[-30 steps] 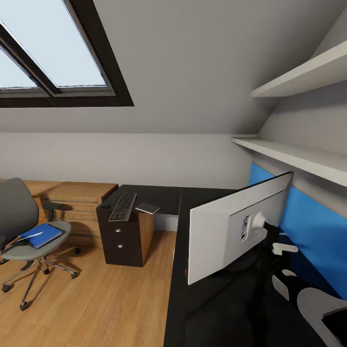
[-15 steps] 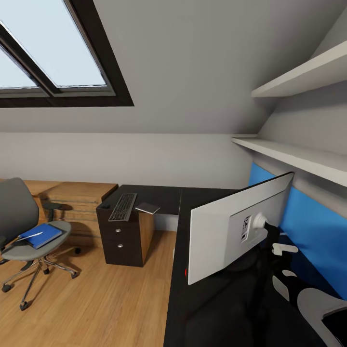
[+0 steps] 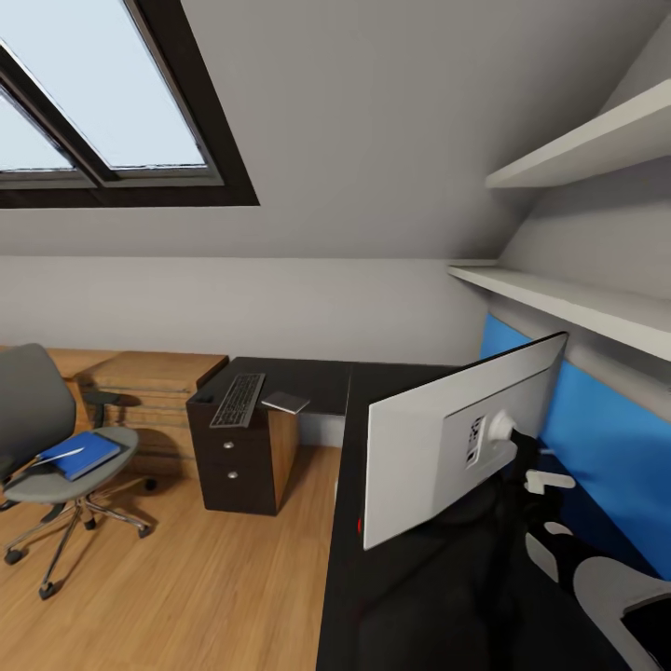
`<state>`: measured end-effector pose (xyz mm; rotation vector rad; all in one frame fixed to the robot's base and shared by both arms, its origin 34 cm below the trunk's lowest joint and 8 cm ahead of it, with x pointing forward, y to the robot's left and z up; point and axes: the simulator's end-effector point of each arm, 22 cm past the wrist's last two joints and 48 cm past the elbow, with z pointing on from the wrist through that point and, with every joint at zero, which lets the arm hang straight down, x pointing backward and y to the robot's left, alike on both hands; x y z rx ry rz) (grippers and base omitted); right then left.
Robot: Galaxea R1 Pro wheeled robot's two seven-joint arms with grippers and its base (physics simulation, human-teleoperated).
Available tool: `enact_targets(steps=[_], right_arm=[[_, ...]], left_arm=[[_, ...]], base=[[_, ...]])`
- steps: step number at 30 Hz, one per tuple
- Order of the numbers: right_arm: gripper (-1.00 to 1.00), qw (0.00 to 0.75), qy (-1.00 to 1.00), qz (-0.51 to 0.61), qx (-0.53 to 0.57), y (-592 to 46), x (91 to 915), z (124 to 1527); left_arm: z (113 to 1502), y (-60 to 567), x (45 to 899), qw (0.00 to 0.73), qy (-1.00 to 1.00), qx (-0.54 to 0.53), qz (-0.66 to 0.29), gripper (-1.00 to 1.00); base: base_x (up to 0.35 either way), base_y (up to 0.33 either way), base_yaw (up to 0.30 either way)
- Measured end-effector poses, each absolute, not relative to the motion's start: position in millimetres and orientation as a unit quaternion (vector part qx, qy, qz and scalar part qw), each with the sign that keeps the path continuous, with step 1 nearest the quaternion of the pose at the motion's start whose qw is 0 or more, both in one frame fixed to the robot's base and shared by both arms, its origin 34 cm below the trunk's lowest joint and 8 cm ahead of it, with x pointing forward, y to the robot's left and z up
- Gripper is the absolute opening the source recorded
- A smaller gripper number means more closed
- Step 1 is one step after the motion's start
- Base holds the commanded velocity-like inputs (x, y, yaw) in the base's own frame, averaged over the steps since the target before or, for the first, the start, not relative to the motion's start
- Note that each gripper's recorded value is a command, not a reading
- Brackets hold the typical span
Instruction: In the bedroom, organize the workspace by keeping the computer under the desk, ensuring the monitor is on the desk, placing the keyboard on the desk next to the monitor, placing the mouse on the desk next to the keyboard, moving the folder from the swivel chair onto the desk next to the mouse, stacking the notebook on top of the folder with the pen on top of the notebook, and positioning the swivel chair next to the desk.
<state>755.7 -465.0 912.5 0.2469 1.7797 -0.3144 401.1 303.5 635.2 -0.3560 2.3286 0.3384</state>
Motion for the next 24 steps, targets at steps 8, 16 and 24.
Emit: enact_targets(steps=[8, 16, 24], right_arm=[[1.0, 0.613, 0.772, -0.133, 0.106, -460, 757, 912], [1.0, 0.613, 0.772, -0.133, 0.106, -460, 757, 912], [1.0, 0.638, 0.754, -0.117, 0.105, -447, 772, 937]], left_arm=[[635, 303, 401, 0.371, 0.909, -0.139, 0.131, 1.0], [635, 302, 401, 0.371, 0.909, -0.139, 0.131, 1.0], [635, 302, 401, 0.372, 0.908, -0.139, 0.131, 1.0]], base=[[-0.298, 0.0, 0.0], [-0.334, 0.0, 0.0], [-0.215, 0.163, 0.0]])
